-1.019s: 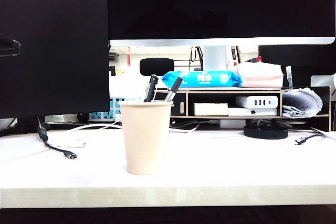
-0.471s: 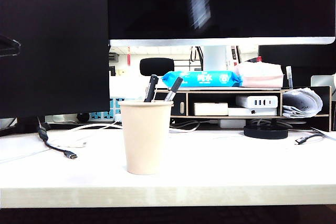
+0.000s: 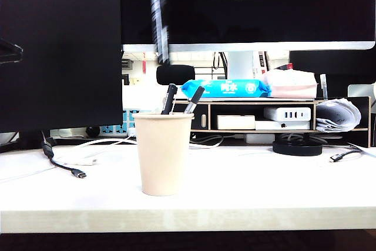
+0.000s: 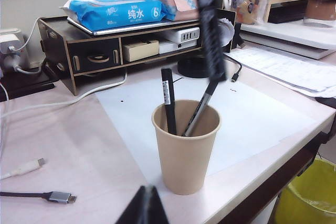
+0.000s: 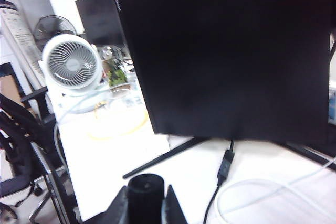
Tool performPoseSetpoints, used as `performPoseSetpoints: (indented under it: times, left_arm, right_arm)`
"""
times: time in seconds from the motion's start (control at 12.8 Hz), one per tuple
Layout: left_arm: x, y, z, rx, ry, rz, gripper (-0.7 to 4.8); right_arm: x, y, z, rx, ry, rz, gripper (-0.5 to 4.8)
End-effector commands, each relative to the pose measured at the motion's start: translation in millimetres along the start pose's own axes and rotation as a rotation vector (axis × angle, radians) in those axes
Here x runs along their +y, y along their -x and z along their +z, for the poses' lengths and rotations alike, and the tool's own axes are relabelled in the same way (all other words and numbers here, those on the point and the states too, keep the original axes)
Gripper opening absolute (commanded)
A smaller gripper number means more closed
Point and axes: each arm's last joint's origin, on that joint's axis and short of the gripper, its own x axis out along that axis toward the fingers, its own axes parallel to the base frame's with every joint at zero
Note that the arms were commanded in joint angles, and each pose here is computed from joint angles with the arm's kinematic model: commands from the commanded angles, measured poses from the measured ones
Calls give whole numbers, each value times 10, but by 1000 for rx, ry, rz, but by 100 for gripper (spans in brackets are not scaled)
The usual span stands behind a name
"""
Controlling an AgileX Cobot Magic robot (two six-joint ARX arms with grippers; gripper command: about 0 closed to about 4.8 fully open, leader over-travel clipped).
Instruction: Pick up the marker and insert it into the paper cup.
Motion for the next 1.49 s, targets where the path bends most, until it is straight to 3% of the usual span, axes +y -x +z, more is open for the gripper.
performPoseSetpoints:
  times: [0.08,0.78,1.49]
  left_arm:
    - [0,1,8,-6,-4,-2,-4]
    - [-1,1,8,-6,-4,-3,-4]
    - [-1,1,8,-7,-4,-3,-4]
  right_arm:
    - [-35,-86,-97,-18,7,0,-7]
    - [-122,-45,-447,-47,76,-101,-7]
    - [-143,-91,-638,-72,84,-109,-7]
